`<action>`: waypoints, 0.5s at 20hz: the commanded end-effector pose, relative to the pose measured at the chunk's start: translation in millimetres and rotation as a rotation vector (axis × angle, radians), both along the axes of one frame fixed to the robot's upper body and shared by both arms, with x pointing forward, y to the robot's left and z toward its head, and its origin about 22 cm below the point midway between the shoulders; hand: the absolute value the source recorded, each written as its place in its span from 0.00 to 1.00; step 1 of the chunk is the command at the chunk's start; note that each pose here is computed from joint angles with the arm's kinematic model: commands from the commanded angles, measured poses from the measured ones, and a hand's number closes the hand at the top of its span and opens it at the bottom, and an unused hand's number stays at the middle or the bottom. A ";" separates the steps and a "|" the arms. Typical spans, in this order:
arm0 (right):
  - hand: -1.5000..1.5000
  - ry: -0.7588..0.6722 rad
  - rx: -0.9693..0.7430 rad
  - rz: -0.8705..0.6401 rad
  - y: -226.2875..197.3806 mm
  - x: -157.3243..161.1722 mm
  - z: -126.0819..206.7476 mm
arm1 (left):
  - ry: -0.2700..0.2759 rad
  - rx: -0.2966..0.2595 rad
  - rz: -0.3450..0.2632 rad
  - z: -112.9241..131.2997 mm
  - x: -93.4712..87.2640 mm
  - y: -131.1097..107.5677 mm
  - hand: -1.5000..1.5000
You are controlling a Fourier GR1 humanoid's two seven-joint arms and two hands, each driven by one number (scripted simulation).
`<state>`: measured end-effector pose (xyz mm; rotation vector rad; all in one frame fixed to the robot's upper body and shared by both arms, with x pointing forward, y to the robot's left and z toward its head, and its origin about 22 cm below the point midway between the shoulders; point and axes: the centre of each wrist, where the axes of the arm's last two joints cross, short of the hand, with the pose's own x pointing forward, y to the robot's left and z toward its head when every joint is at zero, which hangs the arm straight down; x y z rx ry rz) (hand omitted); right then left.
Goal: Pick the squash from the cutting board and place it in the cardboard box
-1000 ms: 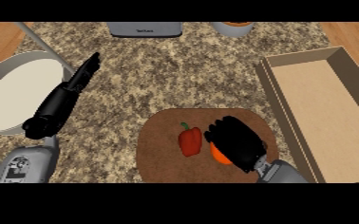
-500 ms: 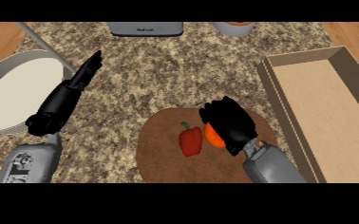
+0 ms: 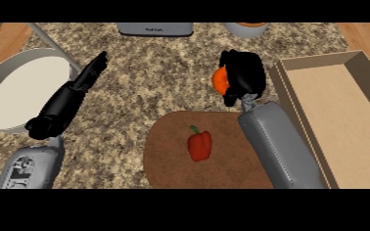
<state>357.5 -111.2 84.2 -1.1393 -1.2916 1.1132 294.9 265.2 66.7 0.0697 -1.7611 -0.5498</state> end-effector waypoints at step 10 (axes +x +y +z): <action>1.00 -0.372 0.232 -0.476 -14.4 25.5 102.2 | -0.005 0.008 0.050 0.2 -5.8 17.4 0.50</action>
